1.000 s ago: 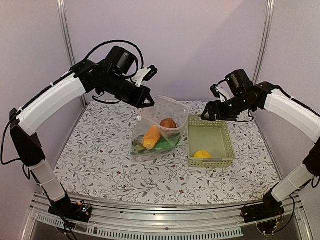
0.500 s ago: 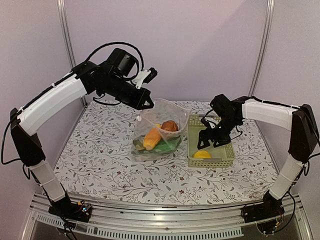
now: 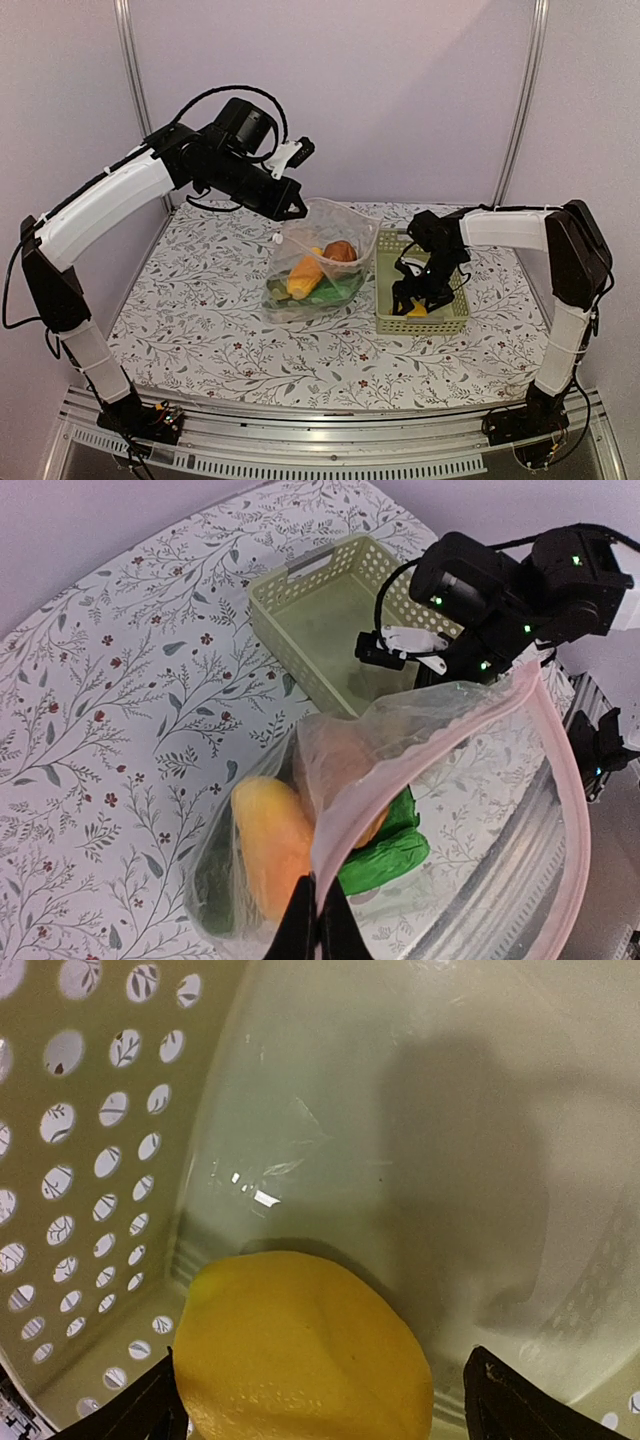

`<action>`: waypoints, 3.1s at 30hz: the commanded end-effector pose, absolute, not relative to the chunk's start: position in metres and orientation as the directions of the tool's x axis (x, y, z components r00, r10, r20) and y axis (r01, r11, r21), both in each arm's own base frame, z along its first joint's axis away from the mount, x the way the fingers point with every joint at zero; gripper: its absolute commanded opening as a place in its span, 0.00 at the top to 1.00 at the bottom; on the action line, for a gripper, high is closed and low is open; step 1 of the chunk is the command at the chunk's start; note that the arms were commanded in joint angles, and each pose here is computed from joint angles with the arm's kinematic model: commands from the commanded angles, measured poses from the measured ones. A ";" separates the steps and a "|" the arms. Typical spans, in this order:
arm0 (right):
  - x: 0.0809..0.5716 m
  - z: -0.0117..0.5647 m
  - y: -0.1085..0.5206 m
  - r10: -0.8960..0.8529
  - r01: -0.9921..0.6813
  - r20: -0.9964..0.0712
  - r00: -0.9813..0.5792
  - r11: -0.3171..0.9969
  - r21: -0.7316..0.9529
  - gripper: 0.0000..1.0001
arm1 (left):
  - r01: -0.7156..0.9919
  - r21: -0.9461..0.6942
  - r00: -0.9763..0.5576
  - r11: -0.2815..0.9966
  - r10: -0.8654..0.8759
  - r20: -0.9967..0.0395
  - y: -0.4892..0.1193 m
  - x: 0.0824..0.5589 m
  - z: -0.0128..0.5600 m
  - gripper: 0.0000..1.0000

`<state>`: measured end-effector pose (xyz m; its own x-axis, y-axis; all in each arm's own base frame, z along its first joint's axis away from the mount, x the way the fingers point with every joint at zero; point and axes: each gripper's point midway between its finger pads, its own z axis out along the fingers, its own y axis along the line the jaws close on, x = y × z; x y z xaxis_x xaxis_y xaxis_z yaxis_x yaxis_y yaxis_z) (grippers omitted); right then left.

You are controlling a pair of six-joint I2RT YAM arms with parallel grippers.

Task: Place the food in the zip-top bag and seal the zipper
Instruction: Pick up the fake fruit from the bin, then place the fake fruit in the zipper food storage bag, then pass from the left arm to the right

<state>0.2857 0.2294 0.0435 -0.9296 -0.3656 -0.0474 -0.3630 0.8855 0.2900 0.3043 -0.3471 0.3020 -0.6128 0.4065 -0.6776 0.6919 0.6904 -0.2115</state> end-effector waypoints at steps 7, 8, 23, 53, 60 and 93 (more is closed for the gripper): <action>0.296 0.046 0.230 -0.362 -0.371 -0.080 -0.929 0.894 0.252 0.39 | 0.690 -0.215 -0.619 0.691 0.410 -0.670 -0.345 0.304 0.300 1.00; 0.298 0.052 0.229 -0.355 -0.368 -0.094 -0.930 0.896 0.250 0.41 | 0.690 -0.216 -0.620 0.691 0.409 -0.670 -0.345 0.305 0.301 1.00; 0.327 0.293 0.280 -0.239 -0.553 -0.628 -0.741 0.749 0.366 0.55 | 0.680 -0.248 -0.639 0.689 0.393 -0.661 -0.348 0.307 0.297 1.00; 0.243 0.361 0.387 -0.339 -0.800 -0.749 -0.569 0.442 0.407 0.01 | 0.677 -0.282 -0.653 0.680 0.378 -0.657 -0.352 0.306 0.292 1.00; 0.206 0.357 0.373 -0.356 -0.873 -0.803 -0.478 0.290 0.392 0.09 | 0.688 -0.295 -0.649 0.663 0.380 -0.659 -0.355 0.305 0.295 0.99; 0.219 0.307 0.461 -0.593 -0.966 -0.788 -0.169 0.260 0.012 1.00 | 0.727 -0.218 -0.505 0.651 0.293 -0.812 -0.334 0.309 0.357 0.61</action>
